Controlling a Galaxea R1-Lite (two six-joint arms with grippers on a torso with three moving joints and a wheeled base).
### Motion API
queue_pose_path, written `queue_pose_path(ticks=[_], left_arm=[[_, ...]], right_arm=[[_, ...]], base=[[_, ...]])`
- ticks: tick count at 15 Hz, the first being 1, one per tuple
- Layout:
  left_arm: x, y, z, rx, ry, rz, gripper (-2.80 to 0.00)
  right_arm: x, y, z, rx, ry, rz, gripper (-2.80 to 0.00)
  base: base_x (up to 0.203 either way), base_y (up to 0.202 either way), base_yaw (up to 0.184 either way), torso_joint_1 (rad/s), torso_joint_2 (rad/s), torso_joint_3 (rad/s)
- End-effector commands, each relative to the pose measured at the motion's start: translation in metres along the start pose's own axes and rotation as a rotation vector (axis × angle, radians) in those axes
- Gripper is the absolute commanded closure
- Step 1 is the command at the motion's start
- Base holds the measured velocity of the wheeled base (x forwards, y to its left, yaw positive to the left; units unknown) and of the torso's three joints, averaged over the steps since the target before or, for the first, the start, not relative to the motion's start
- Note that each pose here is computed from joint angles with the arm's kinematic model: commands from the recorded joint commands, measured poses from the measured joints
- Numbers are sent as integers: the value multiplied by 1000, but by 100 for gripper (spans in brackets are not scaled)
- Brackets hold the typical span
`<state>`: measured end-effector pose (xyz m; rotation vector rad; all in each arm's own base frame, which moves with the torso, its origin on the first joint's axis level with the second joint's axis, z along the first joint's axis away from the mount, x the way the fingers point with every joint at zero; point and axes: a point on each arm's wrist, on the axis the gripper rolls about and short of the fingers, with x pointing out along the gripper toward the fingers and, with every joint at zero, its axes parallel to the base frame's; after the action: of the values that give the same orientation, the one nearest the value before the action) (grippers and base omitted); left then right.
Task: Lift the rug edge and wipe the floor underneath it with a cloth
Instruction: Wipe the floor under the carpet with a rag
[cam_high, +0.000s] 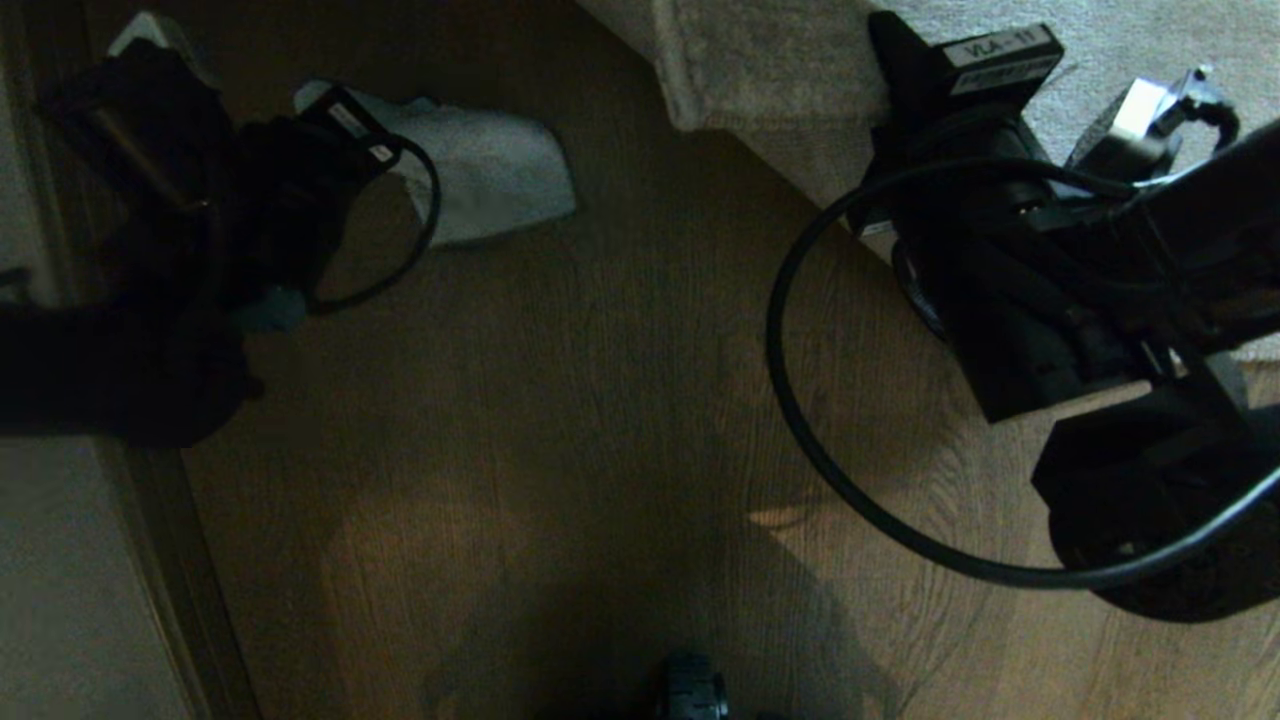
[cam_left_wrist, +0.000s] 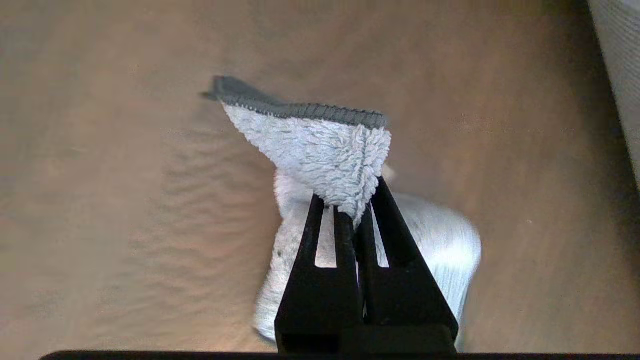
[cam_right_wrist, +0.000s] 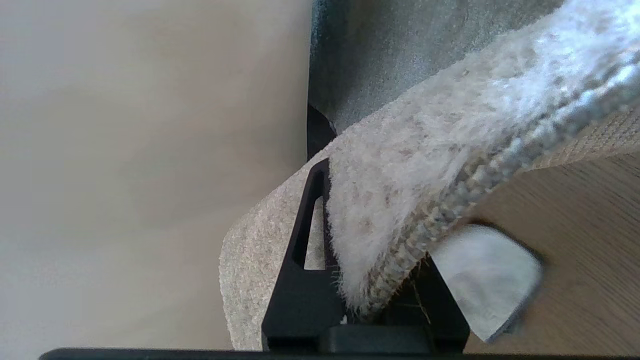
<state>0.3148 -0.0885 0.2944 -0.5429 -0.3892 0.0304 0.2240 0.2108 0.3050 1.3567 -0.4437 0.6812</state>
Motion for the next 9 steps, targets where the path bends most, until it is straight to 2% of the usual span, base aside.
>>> queue_pose_path(ticks=[1,3,5,7,9], left_arm=[[-22,8,19,0,-15,14,0],[-47,16,12,19,51,20,0],[-83,18,1,29,152,-12,0],[-109,10,-7,21,224,-70,0],[-117,1,-12,9,258,-114,0]], right_arm=[[0,6,4,27,-29,41,0],[-1,6,5,26,-28,40,0],[-1,6,4,26,-27,38,0],[-1,7,5,26,-28,39,0],[-2,7,5,26,-27,38,0]], base=[[0,0,0,0,0,0],[0,0,0,0,0,0],[0,0,0,0,0,0],[0,0,0,0,0,0],[0,0,0,0,0,0]])
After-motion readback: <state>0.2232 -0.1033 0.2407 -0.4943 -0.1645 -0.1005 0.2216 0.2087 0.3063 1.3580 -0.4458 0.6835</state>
